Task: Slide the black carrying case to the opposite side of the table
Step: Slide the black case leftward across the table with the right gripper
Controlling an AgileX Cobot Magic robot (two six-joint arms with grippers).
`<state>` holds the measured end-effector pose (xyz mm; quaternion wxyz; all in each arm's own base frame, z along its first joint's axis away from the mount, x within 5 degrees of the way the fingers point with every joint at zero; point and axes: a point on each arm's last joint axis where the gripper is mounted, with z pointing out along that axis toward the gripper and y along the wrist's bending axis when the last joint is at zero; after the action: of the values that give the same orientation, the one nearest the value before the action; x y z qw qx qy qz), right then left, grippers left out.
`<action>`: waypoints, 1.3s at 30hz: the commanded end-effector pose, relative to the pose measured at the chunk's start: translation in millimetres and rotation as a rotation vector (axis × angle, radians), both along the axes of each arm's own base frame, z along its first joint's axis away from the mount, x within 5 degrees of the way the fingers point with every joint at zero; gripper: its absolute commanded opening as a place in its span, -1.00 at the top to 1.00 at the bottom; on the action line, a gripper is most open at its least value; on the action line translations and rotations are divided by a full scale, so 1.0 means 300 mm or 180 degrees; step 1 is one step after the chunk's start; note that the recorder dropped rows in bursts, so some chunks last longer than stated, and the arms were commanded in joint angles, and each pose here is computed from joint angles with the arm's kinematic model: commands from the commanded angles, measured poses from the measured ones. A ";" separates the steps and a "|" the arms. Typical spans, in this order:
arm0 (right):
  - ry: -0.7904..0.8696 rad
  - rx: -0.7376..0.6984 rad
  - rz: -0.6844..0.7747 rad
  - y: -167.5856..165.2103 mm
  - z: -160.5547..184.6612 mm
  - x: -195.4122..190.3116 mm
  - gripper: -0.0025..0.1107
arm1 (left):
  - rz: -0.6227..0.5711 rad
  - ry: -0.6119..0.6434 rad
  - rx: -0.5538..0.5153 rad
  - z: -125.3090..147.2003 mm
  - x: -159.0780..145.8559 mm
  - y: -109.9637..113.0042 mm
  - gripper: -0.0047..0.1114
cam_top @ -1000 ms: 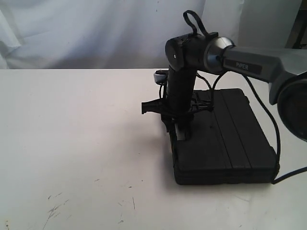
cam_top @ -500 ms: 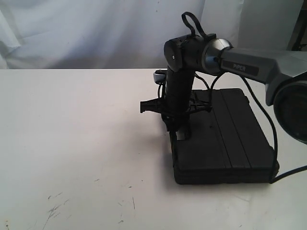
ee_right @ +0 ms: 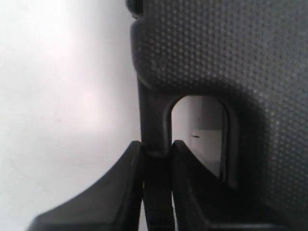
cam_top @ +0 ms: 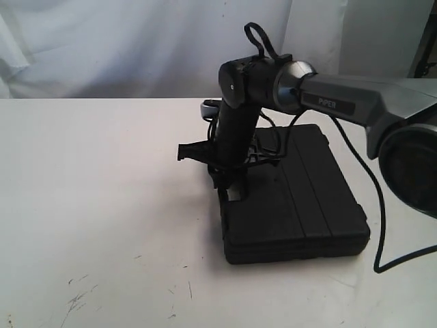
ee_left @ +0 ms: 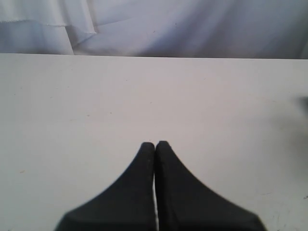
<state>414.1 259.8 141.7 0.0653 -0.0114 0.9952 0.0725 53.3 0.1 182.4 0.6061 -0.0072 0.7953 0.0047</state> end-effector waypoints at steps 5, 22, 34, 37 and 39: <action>-0.0190 0.0483 -0.0175 0.122 0.042 -0.032 0.90 | 0.0009 -0.0049 -0.0016 0.000 0.001 0.000 0.92; -0.0335 0.0779 -0.0366 0.216 0.051 -0.067 0.90 | 0.0009 -0.0049 -0.0016 0.000 0.001 0.000 0.92; -0.0213 0.0820 -0.0516 0.278 -0.017 -0.070 0.90 | 0.0009 -0.0049 -0.0016 0.000 0.001 0.000 0.92; -0.0267 0.0872 -0.0474 0.307 -0.016 -0.068 0.90 | 0.0009 -0.0049 -0.0016 0.000 0.001 0.000 0.92; -0.0303 0.0878 -0.0450 0.315 -0.006 -0.062 0.90 | 0.0009 -0.0049 -0.0016 0.000 0.001 0.000 0.92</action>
<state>395.2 344.0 132.3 0.1077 0.0607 0.9763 0.1774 53.3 0.1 182.4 0.6061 -0.0072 0.7953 0.0047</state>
